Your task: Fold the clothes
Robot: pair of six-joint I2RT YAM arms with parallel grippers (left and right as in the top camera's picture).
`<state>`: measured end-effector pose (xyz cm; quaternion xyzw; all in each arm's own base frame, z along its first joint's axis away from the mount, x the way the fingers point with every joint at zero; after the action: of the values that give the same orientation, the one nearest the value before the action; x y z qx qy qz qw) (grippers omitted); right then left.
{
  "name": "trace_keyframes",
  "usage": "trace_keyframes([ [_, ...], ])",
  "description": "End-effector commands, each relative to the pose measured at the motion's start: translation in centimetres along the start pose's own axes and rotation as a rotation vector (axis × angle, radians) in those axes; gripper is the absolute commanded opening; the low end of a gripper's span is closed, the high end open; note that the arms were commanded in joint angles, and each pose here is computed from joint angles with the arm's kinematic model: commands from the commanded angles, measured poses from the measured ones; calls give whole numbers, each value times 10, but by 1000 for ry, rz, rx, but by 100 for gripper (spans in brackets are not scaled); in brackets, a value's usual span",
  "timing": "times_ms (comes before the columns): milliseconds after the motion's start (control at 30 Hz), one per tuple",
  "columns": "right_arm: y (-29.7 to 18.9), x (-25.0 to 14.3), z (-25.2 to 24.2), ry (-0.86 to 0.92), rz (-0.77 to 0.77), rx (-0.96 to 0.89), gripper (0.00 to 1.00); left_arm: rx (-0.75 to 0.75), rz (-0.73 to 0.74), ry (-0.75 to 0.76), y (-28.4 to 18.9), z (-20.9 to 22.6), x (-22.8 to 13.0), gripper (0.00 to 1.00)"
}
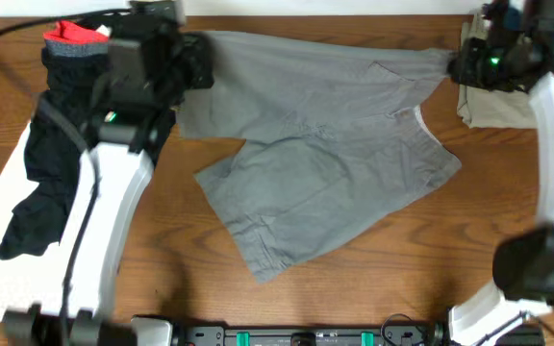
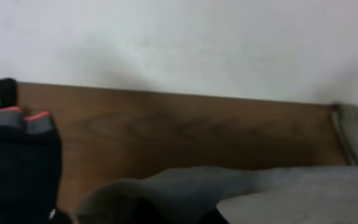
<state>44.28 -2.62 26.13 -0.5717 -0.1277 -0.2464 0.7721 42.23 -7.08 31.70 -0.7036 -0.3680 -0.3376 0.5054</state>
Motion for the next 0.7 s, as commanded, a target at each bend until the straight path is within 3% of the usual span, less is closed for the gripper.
trace_keyframes([
  [0, 40, 7, -63, 66, -7, -270, 1, 233, -107, -27, 21, 47, 18, 6],
  [333, 136, 24, -62, 10, -86, -200, 1, 232, -96, -25, 106, 65, -17, 6],
  [667, 111, 18, -56, 17, -47, -204, 1, 249, -23, -26, 81, 62, -18, 6],
])
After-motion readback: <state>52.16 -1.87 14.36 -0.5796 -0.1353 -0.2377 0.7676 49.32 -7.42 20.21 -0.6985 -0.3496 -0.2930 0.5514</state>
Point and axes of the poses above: each gripper's point midway between its finger pads, its own y axis out along the fingers, its own z axis along the line the jaws close on, x = y × z, the point moved 6 cm from there along -y, back along the fingers
